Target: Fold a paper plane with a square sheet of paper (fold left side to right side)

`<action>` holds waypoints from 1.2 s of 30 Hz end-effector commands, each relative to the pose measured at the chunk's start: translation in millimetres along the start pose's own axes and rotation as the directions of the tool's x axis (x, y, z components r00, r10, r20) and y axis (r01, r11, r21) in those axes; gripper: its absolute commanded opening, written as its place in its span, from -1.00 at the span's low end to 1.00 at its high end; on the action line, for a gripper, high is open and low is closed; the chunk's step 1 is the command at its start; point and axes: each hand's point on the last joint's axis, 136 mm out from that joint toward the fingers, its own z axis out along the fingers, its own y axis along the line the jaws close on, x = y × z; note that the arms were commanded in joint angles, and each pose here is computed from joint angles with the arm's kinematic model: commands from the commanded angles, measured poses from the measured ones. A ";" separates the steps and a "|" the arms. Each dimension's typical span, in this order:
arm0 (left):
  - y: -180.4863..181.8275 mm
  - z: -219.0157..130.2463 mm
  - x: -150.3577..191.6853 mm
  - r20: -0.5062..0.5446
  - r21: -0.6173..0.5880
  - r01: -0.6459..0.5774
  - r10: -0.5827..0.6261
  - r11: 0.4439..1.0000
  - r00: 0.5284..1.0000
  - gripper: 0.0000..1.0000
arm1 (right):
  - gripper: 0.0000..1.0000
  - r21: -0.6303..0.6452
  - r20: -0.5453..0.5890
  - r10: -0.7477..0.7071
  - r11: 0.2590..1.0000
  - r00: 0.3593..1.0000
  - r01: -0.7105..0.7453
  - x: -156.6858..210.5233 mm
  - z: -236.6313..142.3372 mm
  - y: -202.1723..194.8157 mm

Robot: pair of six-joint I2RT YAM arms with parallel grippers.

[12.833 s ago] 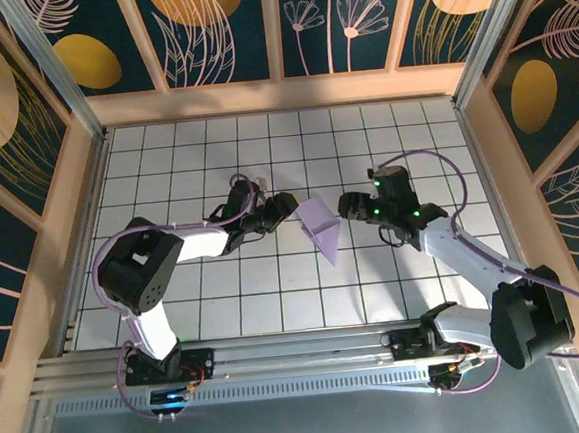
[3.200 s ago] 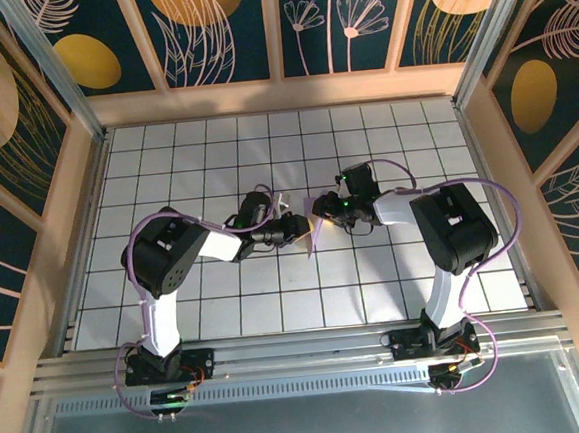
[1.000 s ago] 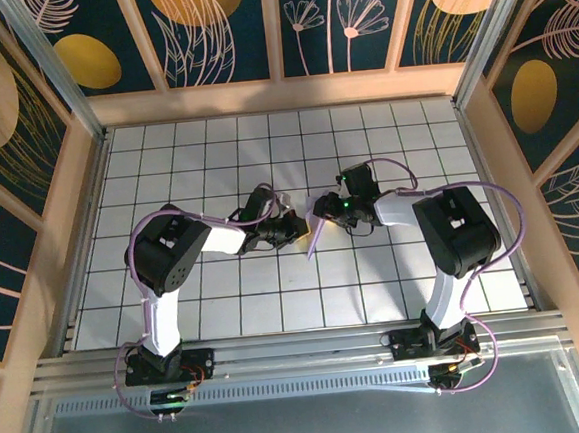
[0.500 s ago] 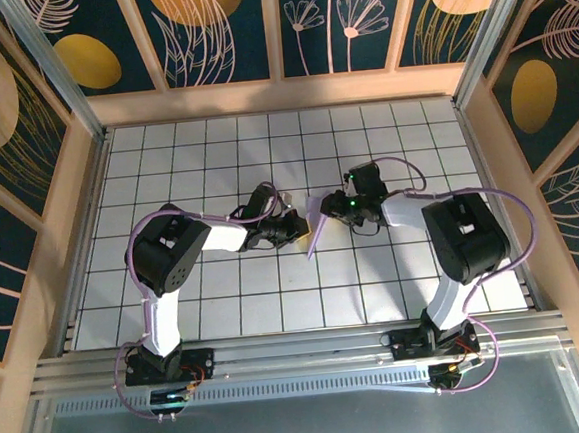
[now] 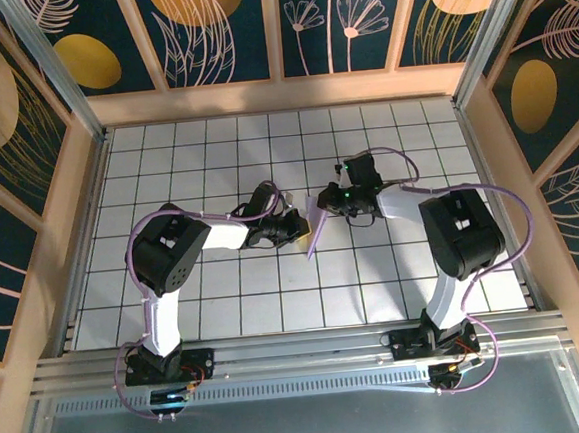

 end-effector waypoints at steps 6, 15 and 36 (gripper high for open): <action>41.0 17.3 10.7 -0.014 -0.134 0.013 -0.015 0.991 1.000 -1.00 | -0.82 0.068 -0.066 0.015 0.998 0.998 -0.011 16.9 14.1 -18.8; 39.2 19.4 11.0 -0.022 -0.133 0.004 -0.007 0.991 1.000 -1.00 | -0.83 0.135 -0.081 0.016 0.991 0.997 -0.005 22.4 14.9 -33.2; -2.7 -7.6 -10.4 0.104 -0.060 -0.100 0.106 0.993 0.989 -0.73 | -1.00 0.202 -0.147 0.118 0.975 0.982 -0.087 65.8 11.6 -81.2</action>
